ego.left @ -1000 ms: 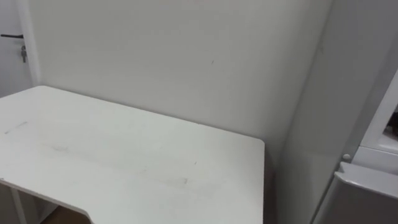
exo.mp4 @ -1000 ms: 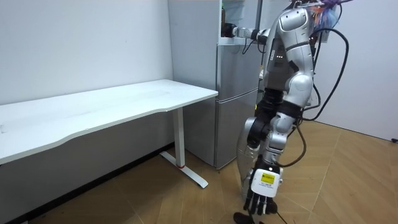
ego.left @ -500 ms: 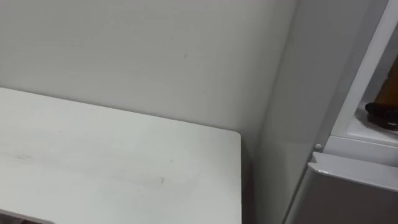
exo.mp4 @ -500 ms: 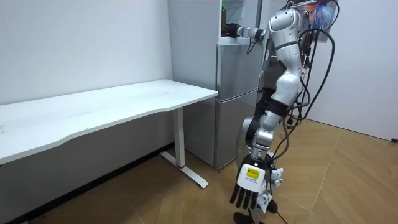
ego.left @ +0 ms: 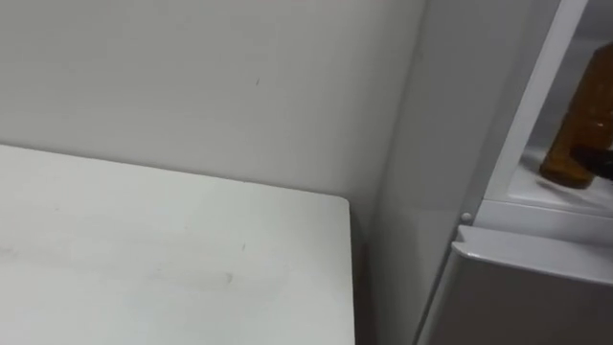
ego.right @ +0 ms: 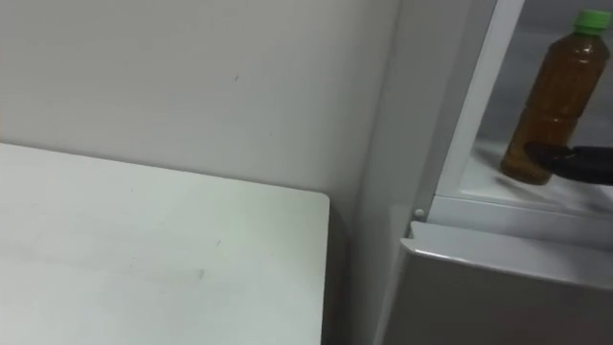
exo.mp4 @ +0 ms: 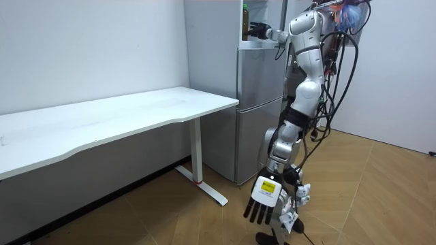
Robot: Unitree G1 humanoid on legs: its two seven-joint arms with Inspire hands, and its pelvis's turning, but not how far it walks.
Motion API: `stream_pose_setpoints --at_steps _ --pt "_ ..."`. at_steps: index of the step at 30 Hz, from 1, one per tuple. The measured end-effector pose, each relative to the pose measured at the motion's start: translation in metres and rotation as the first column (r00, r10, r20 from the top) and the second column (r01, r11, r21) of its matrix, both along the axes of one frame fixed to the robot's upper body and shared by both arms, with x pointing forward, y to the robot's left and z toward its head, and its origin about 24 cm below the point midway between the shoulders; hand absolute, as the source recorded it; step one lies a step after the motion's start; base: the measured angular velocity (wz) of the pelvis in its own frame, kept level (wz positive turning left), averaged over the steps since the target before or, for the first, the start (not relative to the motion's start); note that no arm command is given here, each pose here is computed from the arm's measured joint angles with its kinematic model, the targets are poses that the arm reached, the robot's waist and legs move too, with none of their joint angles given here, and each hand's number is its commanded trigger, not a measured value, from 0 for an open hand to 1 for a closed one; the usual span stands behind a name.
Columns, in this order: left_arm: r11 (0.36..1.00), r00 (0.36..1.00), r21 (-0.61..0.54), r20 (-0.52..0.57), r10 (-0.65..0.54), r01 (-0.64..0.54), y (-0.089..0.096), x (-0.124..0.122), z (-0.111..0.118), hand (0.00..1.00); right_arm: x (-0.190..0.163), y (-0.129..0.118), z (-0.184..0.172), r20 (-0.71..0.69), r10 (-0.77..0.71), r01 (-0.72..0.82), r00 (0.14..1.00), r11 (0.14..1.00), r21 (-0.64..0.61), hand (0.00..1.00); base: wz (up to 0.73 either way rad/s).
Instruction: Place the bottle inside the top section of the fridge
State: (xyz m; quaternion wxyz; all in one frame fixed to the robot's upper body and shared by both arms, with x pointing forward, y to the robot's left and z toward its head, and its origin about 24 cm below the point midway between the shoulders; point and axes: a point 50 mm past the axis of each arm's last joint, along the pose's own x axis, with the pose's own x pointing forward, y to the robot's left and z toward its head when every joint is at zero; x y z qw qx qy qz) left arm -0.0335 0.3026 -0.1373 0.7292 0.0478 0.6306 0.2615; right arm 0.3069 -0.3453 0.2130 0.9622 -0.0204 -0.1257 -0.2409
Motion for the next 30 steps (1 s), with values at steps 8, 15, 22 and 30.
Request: stream_pose_setpoints --at_steps 8,15,22,30 --pt "0.999 0.999 -0.003 0.008 -0.042 0.042 0.0 0.003 0.0 0.0 -0.004 0.016 0.019 0.067 0.032 -0.025 0.997 0.993 -0.111 0.0 0.0" --pt "0.999 0.999 -0.009 0.002 -0.05 0.05 -0.001 0.003 -0.001 0.0 -0.014 0.035 0.013 0.075 0.1 -0.086 0.992 0.982 -0.167 0.0 -0.06" --pt "0.998 0.998 0.015 -0.022 -0.067 0.067 -0.005 0.0 -0.003 0.0 -0.031 0.055 0.007 0.135 0.128 -0.107 0.983 0.983 -0.149 0.0 -0.07" --pt "0.998 0.998 0.015 -0.02 -0.061 0.061 -0.009 0.002 -0.006 0.0 -0.054 0.069 0.019 0.318 0.092 -0.064 0.944 0.993 -0.097 0.0 -0.06"
